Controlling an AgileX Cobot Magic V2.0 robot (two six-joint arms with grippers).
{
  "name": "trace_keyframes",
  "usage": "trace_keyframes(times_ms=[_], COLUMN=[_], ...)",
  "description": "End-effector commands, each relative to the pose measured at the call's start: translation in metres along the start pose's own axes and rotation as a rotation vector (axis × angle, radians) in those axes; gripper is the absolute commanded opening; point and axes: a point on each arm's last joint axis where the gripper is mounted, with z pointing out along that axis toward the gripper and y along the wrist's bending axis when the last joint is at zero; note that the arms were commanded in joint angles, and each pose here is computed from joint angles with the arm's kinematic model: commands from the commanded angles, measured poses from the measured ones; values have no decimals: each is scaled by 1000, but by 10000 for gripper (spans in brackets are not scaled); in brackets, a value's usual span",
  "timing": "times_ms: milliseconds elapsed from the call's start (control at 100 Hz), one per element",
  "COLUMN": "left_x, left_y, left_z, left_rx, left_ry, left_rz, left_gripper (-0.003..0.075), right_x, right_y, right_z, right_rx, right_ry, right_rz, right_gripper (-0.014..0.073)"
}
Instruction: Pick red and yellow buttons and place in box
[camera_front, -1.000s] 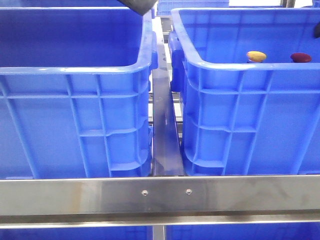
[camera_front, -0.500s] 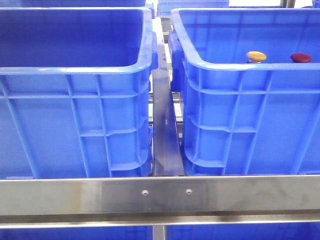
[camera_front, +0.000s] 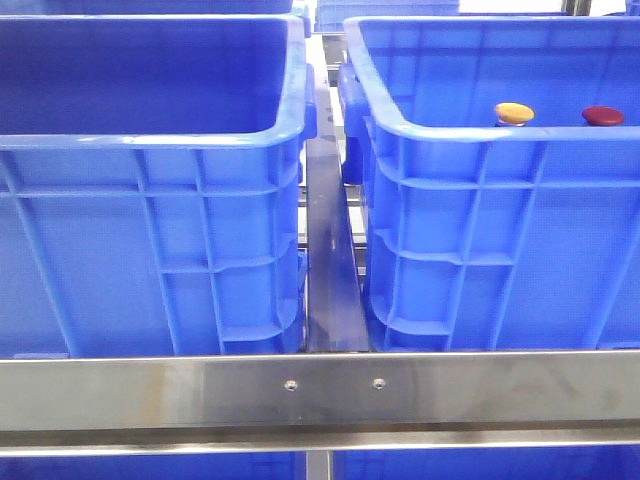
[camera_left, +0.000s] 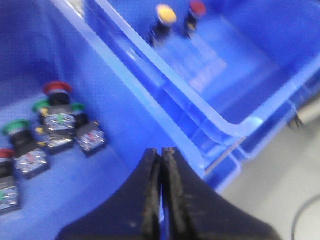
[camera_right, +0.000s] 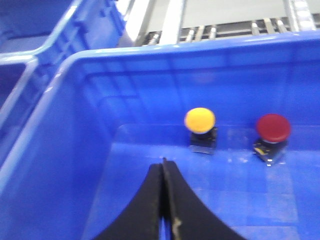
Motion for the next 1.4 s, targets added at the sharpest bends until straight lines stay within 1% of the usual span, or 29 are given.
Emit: trace_keyframes(times_ms=[0, 100, 250, 430, 550, 750, 890, 1390], left_x=[-6, 5, 23, 43, 55, 67, 68, 69], left_y=[0, 1, 1, 1, 0, -2, -2, -3], left_z=[-20, -31, -40, -46, -53, -63, -67, -67], left_rx=[-38, -53, -62, -65, -64, -61, -59, -57], left_ry=[-178, -227, -247, -248, -263, -291, -304, -300], left_rz=[-26, -26, -26, -24, -17, -10, -8, -7], left_gripper=[-20, -20, -20, -20, -20, -20, -20, -20], right_x=[-9, -2, 11, 31, 51, 80, 89, 89], right_y=[7, 16, 25, 27, 29, 30, 30, 31], right_z=[-12, -20, -44, -79, -102, -125, -132, -133], right_rx=[13, 3, -21, -36, -62, -106, -112, -122], right_ry=[-73, -90, -132, -202, -248, -303, -335, -333], right_rz=[-30, -51, -66, -78, -89, -104, -110, -112], right_gripper=[-64, -64, -64, -64, -64, -64, -64, -64])
